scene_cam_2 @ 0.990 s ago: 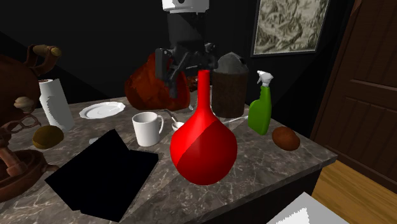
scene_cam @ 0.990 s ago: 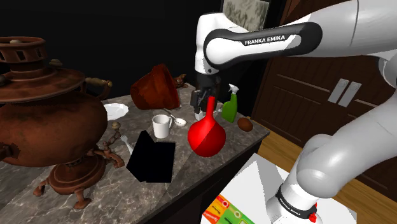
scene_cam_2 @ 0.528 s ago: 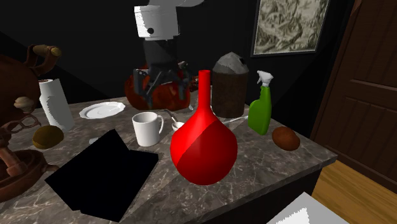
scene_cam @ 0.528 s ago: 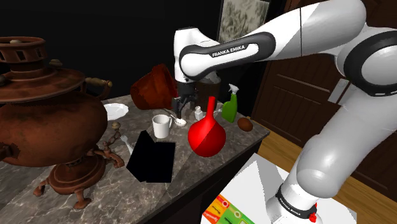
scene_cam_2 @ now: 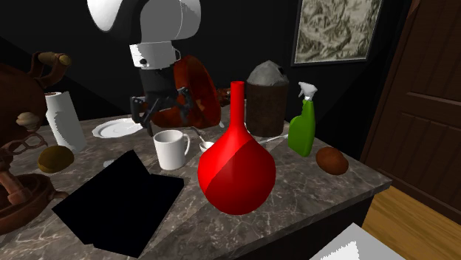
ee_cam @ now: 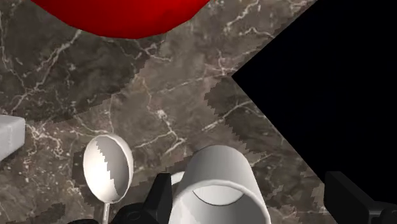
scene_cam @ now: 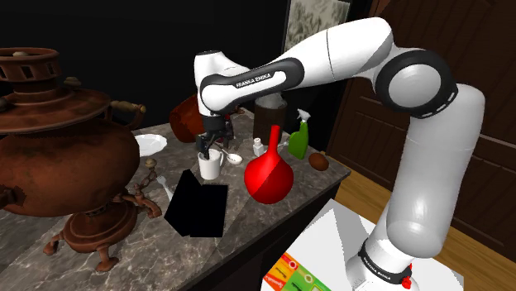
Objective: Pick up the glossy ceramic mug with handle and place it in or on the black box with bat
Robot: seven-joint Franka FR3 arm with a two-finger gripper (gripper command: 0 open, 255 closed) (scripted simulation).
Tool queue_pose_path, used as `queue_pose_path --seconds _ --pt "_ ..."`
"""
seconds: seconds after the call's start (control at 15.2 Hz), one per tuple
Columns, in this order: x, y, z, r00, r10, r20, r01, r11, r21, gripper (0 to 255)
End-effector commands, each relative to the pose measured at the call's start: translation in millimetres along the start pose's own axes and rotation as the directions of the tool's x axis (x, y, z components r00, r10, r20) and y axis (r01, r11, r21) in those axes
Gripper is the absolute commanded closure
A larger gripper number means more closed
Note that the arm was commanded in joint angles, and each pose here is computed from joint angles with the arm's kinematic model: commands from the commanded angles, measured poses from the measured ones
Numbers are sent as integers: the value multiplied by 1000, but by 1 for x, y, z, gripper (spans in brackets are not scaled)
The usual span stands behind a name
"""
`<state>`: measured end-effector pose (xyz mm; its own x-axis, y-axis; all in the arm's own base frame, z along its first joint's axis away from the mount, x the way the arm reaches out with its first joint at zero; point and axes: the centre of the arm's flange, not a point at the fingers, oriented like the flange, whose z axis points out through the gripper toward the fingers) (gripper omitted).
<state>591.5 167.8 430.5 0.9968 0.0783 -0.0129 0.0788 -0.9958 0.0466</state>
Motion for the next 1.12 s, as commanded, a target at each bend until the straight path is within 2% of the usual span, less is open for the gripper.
queue_pose_path --seconds 0.0,0.33,0.79,1.06 --pt "24 -6 14 1000 5 1 -5 1000 -1 0" --pt "71 -24 40 1000 13 4 -13 1000 -2 0" --pt "70 -24 80 1000 13 4 -13 1000 -2 0" --pt "70 -24 80 1000 13 4 -13 1000 -2 0"
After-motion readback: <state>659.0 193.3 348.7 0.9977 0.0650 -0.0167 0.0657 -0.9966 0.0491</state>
